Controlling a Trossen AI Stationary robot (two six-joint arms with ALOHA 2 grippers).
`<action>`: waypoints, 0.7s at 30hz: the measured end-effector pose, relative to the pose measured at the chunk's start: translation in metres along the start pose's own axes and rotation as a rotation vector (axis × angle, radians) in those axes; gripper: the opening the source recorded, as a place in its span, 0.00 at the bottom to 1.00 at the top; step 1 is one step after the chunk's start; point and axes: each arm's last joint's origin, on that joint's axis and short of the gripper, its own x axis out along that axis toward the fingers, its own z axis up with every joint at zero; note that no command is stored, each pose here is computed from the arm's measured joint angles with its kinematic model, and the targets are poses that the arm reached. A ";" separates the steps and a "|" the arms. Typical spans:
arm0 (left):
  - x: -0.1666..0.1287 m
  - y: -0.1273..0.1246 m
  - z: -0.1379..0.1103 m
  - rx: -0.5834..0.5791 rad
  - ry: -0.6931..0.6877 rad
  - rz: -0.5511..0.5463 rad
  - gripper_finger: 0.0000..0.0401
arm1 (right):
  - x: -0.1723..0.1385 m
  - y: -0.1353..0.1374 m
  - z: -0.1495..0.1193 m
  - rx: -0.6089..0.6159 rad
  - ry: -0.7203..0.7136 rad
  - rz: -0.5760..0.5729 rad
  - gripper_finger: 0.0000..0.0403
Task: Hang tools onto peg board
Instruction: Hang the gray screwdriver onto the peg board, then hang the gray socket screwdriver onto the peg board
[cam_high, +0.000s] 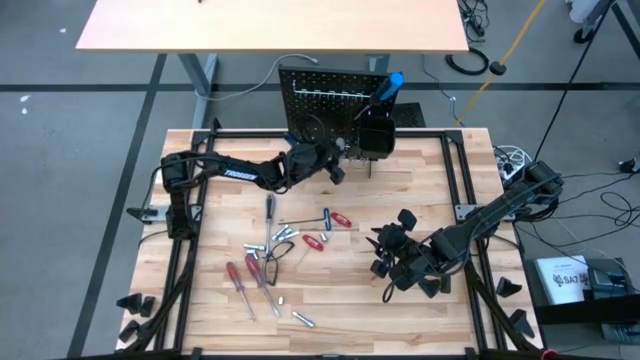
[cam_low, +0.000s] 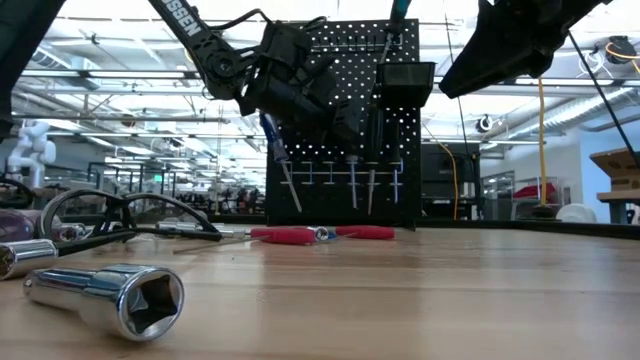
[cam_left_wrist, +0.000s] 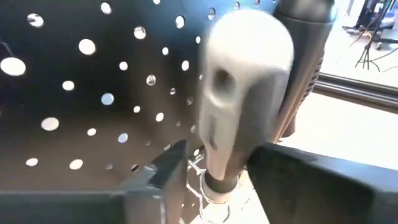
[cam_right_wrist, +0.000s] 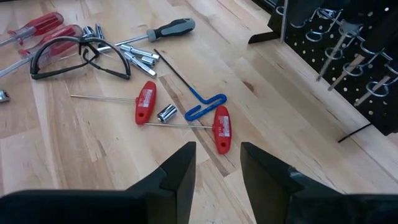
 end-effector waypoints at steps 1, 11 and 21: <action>0.000 -0.001 0.000 0.001 0.000 -0.002 0.45 | 0.000 0.000 0.000 0.000 0.000 0.000 0.29; -0.008 -0.005 0.004 0.019 0.040 -0.017 0.51 | 0.000 0.000 0.000 0.000 0.001 0.001 0.29; -0.047 -0.034 0.021 0.086 0.127 -0.115 0.52 | 0.000 0.000 0.000 0.001 0.004 0.004 0.29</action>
